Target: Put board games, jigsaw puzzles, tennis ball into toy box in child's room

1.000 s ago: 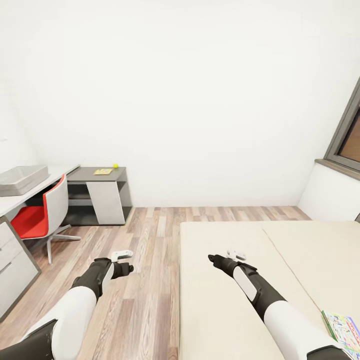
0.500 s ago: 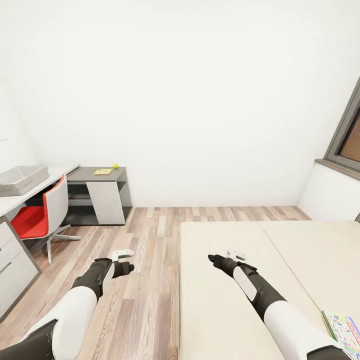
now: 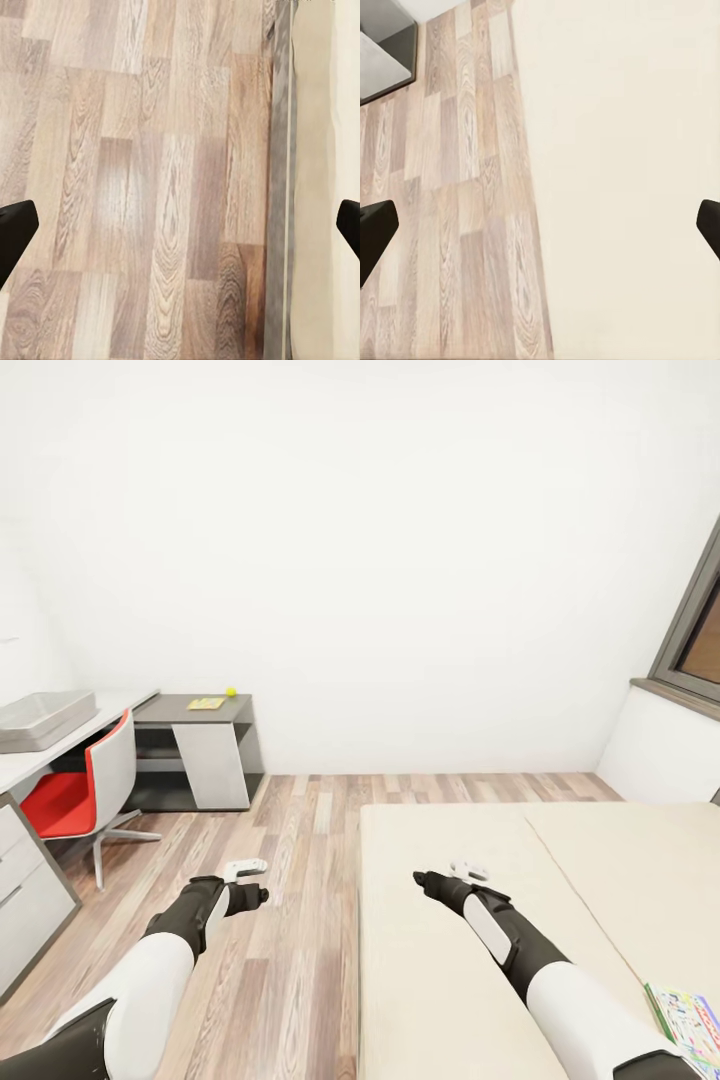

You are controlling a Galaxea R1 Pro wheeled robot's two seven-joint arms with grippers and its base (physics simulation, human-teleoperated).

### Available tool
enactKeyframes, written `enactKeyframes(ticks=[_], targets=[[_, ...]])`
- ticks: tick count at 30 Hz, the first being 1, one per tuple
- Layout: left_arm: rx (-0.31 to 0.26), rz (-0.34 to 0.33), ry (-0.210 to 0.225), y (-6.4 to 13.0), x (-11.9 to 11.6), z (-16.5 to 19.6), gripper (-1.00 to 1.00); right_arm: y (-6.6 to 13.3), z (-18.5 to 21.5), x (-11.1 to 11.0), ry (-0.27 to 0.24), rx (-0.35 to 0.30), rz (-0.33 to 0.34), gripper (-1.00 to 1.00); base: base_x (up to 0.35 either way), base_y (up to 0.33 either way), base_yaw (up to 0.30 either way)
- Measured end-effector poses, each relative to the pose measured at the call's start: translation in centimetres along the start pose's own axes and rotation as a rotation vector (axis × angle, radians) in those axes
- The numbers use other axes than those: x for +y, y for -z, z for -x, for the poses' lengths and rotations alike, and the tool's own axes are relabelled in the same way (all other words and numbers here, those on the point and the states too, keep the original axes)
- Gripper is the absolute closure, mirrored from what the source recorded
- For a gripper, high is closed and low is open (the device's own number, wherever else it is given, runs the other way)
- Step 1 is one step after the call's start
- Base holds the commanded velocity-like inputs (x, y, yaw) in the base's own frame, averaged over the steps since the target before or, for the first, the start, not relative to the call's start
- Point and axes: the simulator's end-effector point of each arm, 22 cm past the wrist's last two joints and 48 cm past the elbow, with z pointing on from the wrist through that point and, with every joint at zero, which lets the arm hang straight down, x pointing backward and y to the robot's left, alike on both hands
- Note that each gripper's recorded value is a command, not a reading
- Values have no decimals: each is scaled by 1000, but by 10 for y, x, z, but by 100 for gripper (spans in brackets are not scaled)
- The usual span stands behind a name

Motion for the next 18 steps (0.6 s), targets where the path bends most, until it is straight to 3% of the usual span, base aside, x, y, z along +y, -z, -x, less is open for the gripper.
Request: enactKeyframes(ticks=[18], targets=[[0,0,-1,0,0,0,-100,0,-2,3,17,5,3,-100,23,-10,0]])
